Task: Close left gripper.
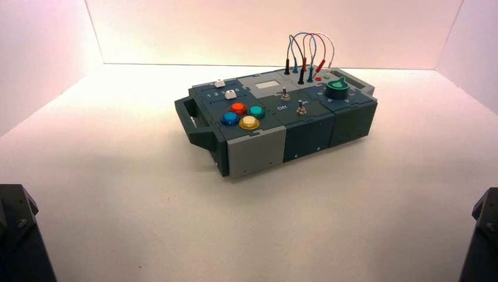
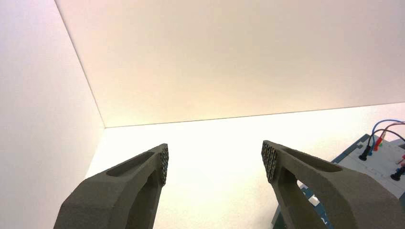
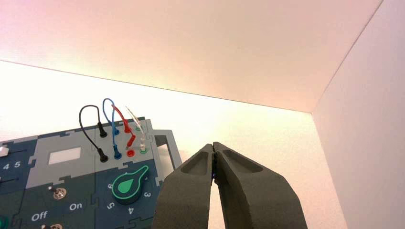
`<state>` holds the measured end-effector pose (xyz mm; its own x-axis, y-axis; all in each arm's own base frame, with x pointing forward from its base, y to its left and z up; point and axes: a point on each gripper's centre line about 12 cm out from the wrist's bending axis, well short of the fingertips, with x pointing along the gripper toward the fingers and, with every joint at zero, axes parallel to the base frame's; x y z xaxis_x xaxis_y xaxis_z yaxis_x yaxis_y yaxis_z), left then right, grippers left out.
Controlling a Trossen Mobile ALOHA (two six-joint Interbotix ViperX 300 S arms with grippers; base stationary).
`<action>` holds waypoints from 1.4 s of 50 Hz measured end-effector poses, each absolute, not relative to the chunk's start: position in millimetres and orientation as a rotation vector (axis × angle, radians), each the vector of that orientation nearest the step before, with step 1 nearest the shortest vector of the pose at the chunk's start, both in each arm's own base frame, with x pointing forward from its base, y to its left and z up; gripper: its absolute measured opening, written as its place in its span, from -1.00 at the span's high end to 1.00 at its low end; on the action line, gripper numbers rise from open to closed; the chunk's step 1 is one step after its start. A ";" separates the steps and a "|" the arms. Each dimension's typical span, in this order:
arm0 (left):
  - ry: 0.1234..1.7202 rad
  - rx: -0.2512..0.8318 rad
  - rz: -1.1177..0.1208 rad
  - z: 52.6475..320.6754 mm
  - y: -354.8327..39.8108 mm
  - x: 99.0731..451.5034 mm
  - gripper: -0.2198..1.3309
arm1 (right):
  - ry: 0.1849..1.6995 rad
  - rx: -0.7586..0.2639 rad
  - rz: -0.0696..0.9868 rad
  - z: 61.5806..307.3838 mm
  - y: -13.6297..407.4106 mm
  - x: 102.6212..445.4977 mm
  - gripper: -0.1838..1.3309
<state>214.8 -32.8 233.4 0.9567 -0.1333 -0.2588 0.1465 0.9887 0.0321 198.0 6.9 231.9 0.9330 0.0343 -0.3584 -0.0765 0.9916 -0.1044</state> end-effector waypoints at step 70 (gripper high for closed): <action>0.360 0.089 -0.170 223.4 -35.5 214.9 0.93 | 0.376 -0.118 0.058 229.6 6.9 199.1 0.95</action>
<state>214.9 -35.5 223.4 0.9219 -0.1491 -0.3576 0.1808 0.9819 0.0568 199.1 6.9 229.6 0.9285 0.0342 -0.3698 -0.0779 0.9915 -0.1038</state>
